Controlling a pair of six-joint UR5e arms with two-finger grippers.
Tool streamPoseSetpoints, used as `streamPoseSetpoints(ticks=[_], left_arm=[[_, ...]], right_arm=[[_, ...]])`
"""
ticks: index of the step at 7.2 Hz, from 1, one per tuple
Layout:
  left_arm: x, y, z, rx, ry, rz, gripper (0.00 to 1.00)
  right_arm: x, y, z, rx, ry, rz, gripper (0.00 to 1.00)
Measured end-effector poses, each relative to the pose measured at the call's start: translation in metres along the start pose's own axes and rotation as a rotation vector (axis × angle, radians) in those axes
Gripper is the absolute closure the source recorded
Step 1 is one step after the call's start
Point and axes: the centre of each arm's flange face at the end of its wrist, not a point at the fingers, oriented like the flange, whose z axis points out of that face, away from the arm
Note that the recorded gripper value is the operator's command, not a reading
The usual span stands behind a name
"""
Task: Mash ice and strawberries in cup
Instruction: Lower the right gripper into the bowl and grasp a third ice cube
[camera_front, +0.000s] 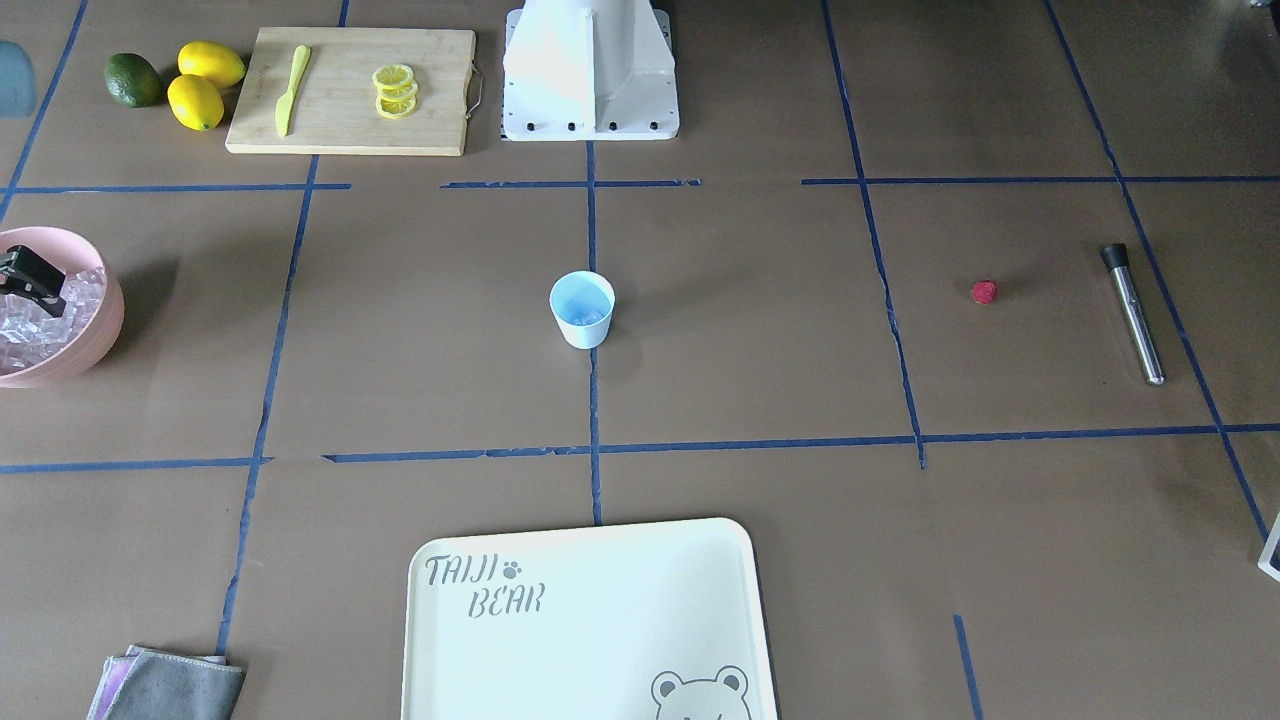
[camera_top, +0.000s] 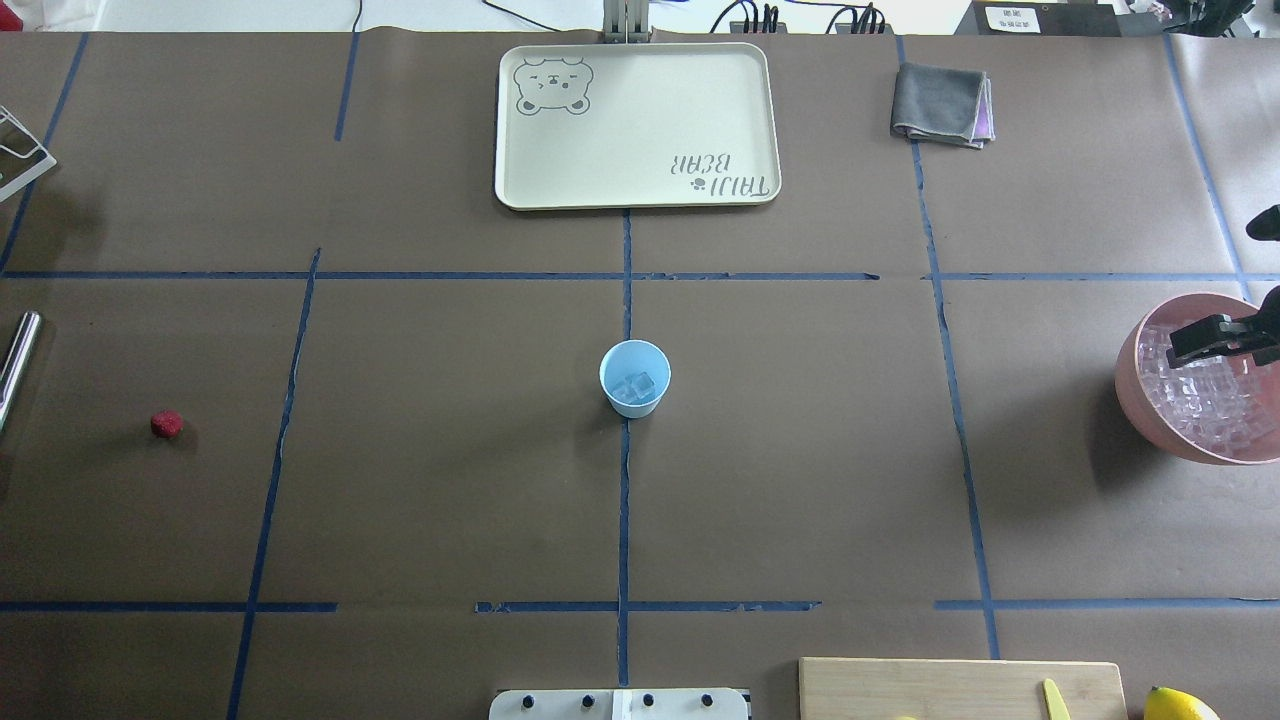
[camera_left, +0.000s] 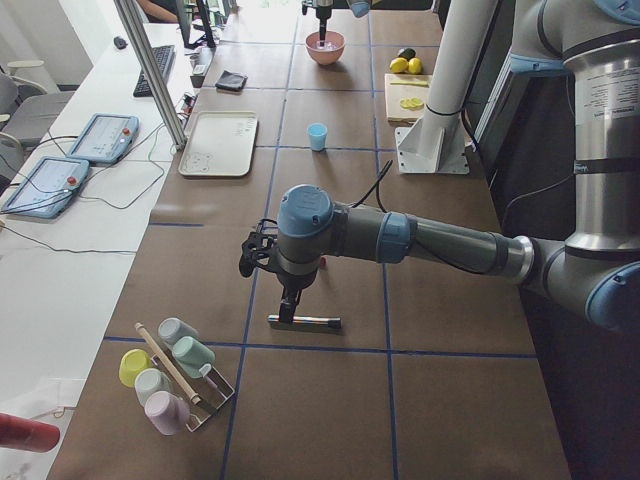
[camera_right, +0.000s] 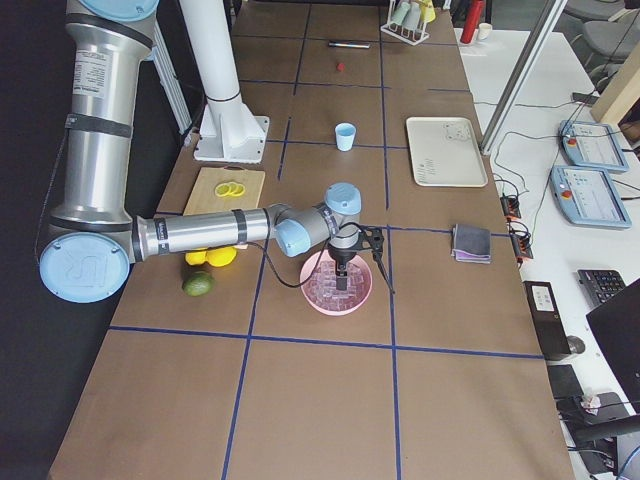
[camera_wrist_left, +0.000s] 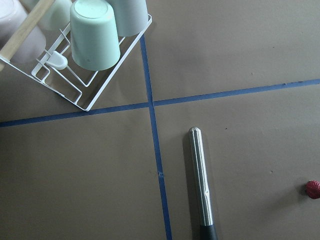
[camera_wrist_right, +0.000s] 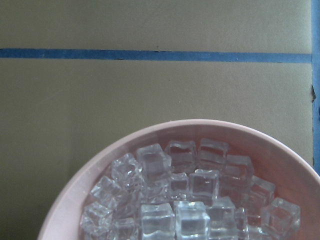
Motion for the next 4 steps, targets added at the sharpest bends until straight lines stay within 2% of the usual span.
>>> streamPoseSetpoints(ticks=[2, 4], left_arm=[[0.0002, -0.0001, -0.0002, 0.001, 0.0, 0.001, 0.0], [0.0005, -0.0002, 0.0, 0.0, 0.0, 0.001, 0.0]], right_arm=[[0.0019, -0.0036, 0.0054, -0.004, 0.006, 0.002, 0.27], [0.0029, -0.0037, 0.0066, -0.006, 0.008, 0.003, 0.42]])
